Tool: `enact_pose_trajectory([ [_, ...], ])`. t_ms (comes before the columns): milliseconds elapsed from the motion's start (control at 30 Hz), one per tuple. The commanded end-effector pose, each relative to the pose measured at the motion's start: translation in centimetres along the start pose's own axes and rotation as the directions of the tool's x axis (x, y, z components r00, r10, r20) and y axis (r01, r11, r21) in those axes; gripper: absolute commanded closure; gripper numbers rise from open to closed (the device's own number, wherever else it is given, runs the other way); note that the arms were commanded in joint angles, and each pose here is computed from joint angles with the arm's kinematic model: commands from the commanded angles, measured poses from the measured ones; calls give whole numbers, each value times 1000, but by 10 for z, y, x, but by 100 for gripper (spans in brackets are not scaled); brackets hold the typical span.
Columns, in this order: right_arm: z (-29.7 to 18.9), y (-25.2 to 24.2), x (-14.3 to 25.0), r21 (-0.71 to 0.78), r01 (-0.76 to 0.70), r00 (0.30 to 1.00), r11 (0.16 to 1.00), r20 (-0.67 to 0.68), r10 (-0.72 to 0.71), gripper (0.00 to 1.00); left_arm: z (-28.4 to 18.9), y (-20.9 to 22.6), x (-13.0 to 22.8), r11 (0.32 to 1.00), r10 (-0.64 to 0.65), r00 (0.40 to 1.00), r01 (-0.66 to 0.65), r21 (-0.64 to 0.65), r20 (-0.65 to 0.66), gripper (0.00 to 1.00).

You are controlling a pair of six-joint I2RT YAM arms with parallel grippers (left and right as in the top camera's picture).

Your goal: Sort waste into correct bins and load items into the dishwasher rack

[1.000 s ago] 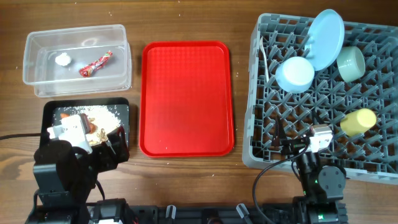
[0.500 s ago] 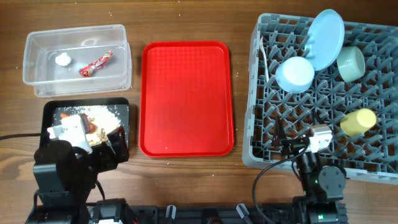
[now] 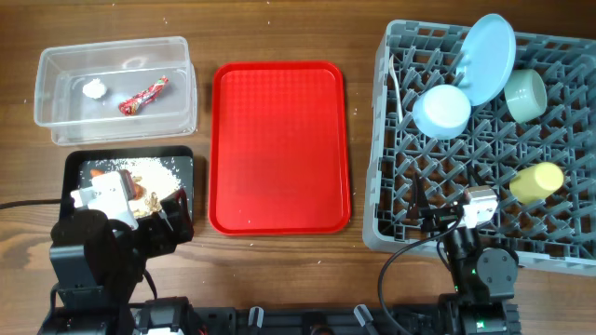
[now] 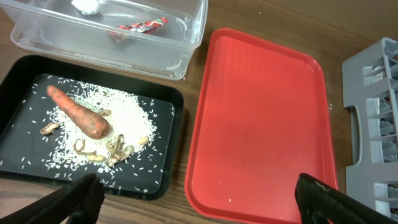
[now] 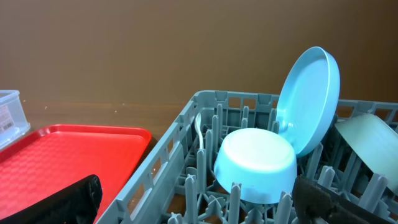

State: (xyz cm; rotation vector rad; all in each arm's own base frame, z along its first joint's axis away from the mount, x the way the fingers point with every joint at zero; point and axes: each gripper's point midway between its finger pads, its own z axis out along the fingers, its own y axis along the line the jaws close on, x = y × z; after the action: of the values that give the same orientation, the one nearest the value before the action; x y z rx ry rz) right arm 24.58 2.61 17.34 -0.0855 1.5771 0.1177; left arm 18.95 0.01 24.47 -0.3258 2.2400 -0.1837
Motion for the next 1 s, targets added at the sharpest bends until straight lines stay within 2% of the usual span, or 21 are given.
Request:
enact_pose_trajectory([
  [0, 0, 1, -2, -2, 18, 1000, 1000, 10, -18, 0, -1, 0, 9, 1000, -7, 1000, 7, 7, -23, 0],
  [133, 0, 1, -2, -2, 18, 1000, 1000, 10, -18, 0, 3, 0, 20, 999, 25, 999, -26, 28, 25, 0],
  [300, 0, 1, -2, -2, 18, 1000, 1000, 10, -18, 0, 39, 5, 33, 997, 26, 978, -41, 72, 209, 0],
  [400, 0, 1, -2, -2, 19, 1000, 1000, 10, -19, 0, 58, 4, 31, 992, -36, 944, -6, 125, 328, 0],
  [600, 0, 1, -2, -2, 19, 1000, 1000, 10, -19, 0, 67, -3, 5, 976, -81, 802, -57, 212, 592, 0],
  [700, 0, 1, -2, -2, 18, 1000, 1000, 10, -18, 0, 66, -6, -3, 974, -12, 731, -147, 175, 682, 0],
  [767, 0, 1, -2, -2, 18, 1000, 1000, 10, -18, 0, 76, -3, 5, 974, 8, 742, -156, 162, 670, 0],
  [867, 0, 1, -2, -2, 18, 1000, 1000, 10, -18, 0, 99, 4, 32, 979, 31, 830, -137, 149, 557, 0],
  [967, 0, 1, -2, -2, 19, 1000, 1000, 10, -19, 0, 99, 4, 32, 980, 27, 830, -132, 150, 556, 0],
])
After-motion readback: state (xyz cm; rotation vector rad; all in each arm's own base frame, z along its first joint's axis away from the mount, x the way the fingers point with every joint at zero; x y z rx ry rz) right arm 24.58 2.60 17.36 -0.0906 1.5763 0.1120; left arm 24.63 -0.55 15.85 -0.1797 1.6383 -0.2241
